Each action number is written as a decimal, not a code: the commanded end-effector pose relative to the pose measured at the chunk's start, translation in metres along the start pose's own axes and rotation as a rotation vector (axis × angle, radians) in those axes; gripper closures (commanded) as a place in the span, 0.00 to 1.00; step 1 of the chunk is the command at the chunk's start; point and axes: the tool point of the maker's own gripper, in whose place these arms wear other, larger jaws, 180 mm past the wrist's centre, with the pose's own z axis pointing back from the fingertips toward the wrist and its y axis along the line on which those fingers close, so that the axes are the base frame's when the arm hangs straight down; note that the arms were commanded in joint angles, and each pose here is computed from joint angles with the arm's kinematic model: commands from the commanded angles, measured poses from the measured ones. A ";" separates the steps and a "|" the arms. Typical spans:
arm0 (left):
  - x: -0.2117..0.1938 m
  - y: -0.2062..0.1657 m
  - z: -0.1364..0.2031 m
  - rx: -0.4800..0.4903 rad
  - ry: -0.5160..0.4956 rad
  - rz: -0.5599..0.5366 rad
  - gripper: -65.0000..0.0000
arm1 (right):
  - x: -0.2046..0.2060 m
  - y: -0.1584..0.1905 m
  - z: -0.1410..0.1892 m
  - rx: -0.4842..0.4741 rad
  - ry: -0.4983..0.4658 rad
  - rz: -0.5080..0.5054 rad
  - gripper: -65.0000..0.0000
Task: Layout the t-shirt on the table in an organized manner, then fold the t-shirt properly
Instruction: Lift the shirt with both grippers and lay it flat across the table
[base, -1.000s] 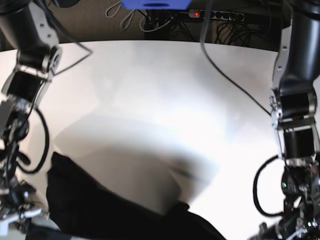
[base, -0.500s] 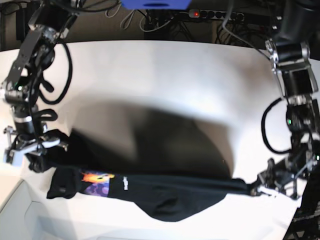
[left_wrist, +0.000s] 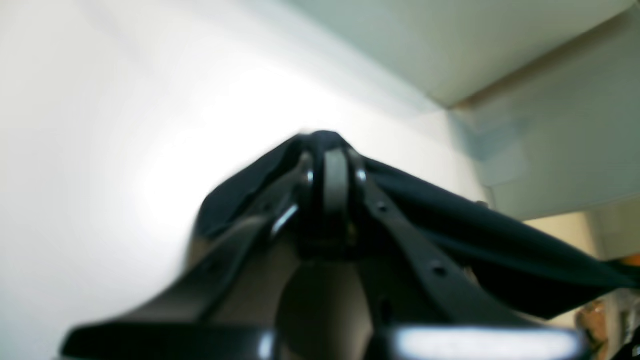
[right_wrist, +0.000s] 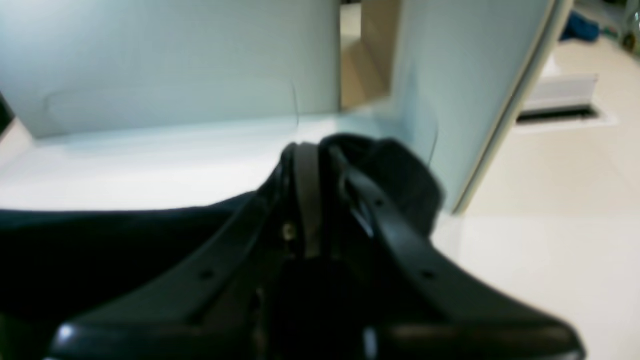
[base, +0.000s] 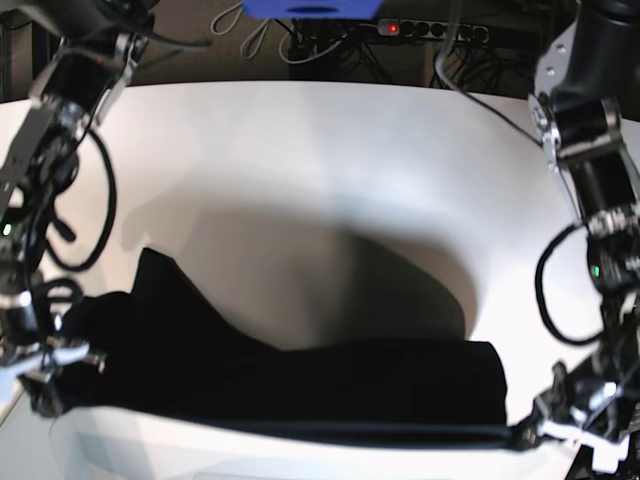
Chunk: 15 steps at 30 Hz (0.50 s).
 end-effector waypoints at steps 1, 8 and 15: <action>0.030 -0.012 -0.003 -0.015 -0.056 -0.006 0.99 | 0.032 -0.012 -0.010 -0.035 -0.086 0.010 1.00; 0.099 -0.071 -0.051 -0.082 -0.183 -0.030 0.99 | 0.089 -0.042 -0.082 -0.044 -0.096 -0.005 1.00; 0.147 -0.123 -0.074 -0.094 -0.304 -0.136 0.99 | 0.181 -0.052 -0.114 -0.041 -0.187 -0.070 1.00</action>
